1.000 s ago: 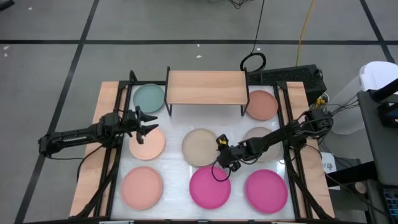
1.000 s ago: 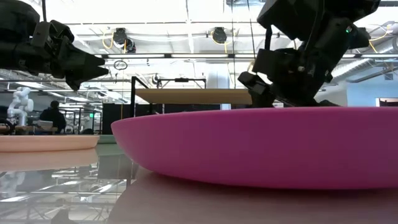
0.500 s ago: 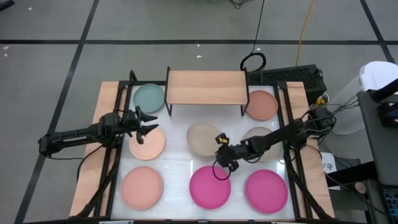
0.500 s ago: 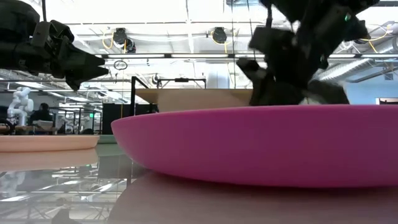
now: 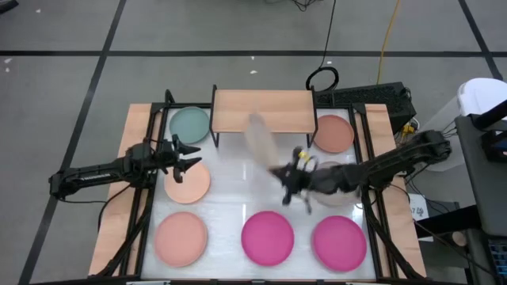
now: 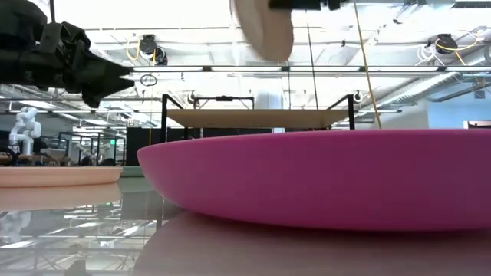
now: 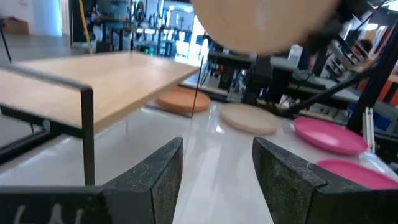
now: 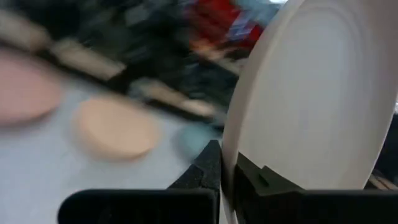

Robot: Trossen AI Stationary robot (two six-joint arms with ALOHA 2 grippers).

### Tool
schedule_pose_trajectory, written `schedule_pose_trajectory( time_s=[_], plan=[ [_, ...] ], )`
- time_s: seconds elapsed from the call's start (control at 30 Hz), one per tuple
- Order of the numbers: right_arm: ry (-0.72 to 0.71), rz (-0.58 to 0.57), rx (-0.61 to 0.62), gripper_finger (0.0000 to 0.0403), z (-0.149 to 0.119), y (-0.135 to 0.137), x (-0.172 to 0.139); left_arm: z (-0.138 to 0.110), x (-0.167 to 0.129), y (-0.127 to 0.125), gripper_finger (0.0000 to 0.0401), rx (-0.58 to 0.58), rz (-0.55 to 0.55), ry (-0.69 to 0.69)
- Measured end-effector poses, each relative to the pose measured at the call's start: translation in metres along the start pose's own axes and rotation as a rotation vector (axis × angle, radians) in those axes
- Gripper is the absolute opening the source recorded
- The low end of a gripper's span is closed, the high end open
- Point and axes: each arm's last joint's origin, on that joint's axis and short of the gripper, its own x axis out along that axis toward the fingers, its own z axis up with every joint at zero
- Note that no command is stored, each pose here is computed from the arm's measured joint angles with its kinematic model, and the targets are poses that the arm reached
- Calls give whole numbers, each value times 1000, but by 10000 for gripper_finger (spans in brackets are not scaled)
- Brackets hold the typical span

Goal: Place and stack plates onto a shelf
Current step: Put the light brown plate on the shelf

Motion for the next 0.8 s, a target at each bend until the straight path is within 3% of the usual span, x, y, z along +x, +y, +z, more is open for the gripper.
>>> schedule_pose_trajectory(
  time_s=[0.17,0.4,0.63,0.8],
  plan=[
    [57,-147,81,1,14,-60,-2,4,0,-1,198,-34,-8,-44],
    [190,-69,110,0,43,-121,8,11,-1,-2,198,-31,-21,-110],
    [497,43,36,0,12,-151,27,26,-4,-4,198,-3,-27,-279],
    [602,82,23,0,-11,-150,47,36,-7,-2,198,18,106,-400]
  ],
)
